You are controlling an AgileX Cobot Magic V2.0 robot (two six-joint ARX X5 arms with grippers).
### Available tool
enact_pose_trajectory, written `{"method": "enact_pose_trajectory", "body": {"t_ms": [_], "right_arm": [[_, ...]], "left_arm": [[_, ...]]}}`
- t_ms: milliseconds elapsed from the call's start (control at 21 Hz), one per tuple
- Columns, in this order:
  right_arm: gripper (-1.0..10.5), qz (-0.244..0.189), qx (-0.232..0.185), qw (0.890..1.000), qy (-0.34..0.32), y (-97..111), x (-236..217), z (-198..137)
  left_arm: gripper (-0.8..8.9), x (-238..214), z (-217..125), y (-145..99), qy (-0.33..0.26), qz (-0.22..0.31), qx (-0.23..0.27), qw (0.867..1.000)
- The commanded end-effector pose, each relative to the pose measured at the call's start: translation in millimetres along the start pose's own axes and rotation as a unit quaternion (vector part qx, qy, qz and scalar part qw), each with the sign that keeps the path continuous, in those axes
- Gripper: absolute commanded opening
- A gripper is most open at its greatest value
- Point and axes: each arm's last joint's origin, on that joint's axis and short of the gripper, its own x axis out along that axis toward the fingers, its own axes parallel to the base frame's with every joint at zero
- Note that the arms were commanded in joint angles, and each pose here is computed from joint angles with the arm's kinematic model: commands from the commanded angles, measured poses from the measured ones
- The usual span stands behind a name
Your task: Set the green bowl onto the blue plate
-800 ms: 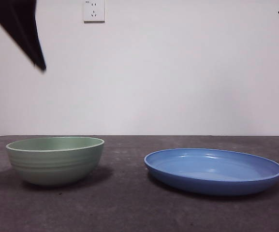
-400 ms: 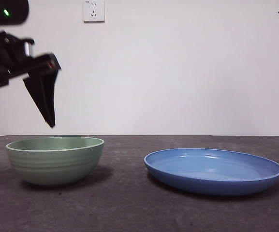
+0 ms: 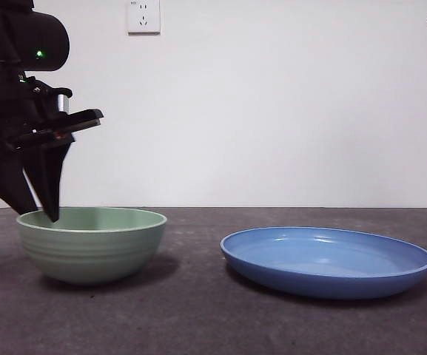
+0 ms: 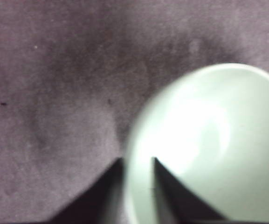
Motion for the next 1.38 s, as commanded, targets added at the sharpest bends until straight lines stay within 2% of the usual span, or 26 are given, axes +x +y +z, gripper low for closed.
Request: {"method": "enact_pose_trajectory", "body": {"t_ms": [48,572,763,1097,1383], "right_arm": [[5.5,0.003,-0.009,1.000,-0.006,2.3,-1.6,4.3],[5.5,0.004,-0.009,1.000,-0.006,2.3,-1.6,4.2],[5.5,0.004,-0.009,1.000,-0.006,2.3,-1.6,4.2],[5.5,0.005,-0.007,1.000,-0.006,2.4,-1.6,4.2],[5.5,0.005,-0.007,1.000,-0.006,2.4,-1.6,4.2]], "left_arm": [[0.16,1.0,3.9,-1.8,0.000,0.000,0.010,1.000],[0.15,-3.8,5.5,-2.3,0.003,0.018,0.013,1.000],[0.15,-21.5,13.2,-13.3,0.005,0.020,0.021,1.000],[0.15,-52.2,36.4,-59.9,0.008,0.004,0.069,0.998],[0.15,-17.9,54.9,-123.0,0.029,-0.015,0.127,0.991]]}}
